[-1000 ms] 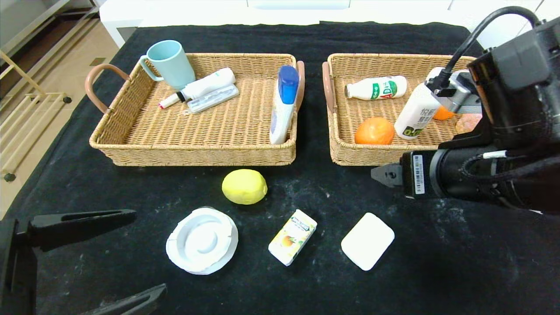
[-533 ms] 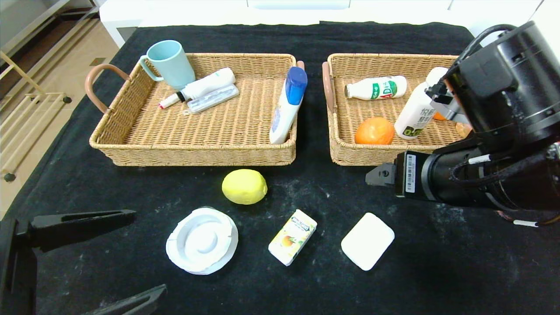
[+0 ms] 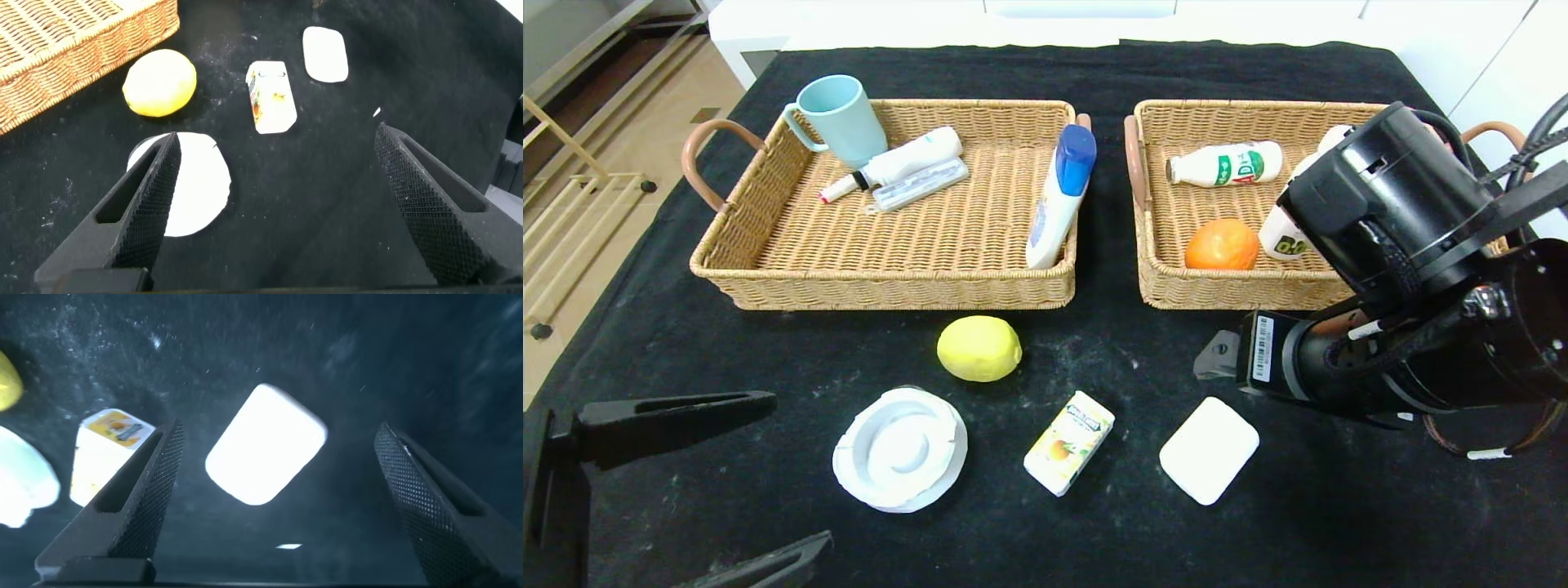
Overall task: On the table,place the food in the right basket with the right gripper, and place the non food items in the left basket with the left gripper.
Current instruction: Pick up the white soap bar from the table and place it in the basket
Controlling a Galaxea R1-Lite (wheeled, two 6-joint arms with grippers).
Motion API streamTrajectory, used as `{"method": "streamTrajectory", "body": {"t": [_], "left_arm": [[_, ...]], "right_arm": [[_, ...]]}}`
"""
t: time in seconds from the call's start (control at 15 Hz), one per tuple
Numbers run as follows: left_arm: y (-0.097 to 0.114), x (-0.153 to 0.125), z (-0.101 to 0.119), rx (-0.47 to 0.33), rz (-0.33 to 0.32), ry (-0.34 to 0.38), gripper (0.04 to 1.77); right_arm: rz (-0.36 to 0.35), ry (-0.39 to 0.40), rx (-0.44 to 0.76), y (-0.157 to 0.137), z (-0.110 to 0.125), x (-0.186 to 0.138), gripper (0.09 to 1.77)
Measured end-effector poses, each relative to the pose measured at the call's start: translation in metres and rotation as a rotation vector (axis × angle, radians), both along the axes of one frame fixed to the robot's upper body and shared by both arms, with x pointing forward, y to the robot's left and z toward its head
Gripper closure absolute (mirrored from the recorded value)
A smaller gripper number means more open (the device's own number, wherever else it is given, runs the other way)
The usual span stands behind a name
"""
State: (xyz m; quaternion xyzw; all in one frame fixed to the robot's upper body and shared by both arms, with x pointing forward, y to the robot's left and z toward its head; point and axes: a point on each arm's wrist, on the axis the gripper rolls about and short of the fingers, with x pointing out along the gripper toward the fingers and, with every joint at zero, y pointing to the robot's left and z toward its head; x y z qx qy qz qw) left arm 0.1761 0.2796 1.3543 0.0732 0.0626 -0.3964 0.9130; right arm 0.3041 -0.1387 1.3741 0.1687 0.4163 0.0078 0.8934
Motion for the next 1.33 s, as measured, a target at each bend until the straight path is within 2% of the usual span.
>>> {"method": "streamTrajectory", "body": {"t": [0.33,0.67,0.8,1.33], "left_arm": [[0.0,0.0,0.0,0.001,-0.001,-0.001,0.09],[0.0,0.0,0.0,0.003,-0.003,-0.001,0.09],[0.0,0.0,0.0,0.002,-0.003,-0.001,0.09],[0.0,0.0,-0.001,0.004,-0.003,0.0,0.09]], "right_arm": [[-0.066,0.089,0.062,0.011,-0.016,0.011,0.15],[-0.115,0.136,0.087,0.017,-0.027,0.016,0.15],[-0.12,0.18,0.101,0.017,-0.029,0.015,0.15],[-0.144,0.235,0.072,0.023,-0.041,0.018,0.15]]}}
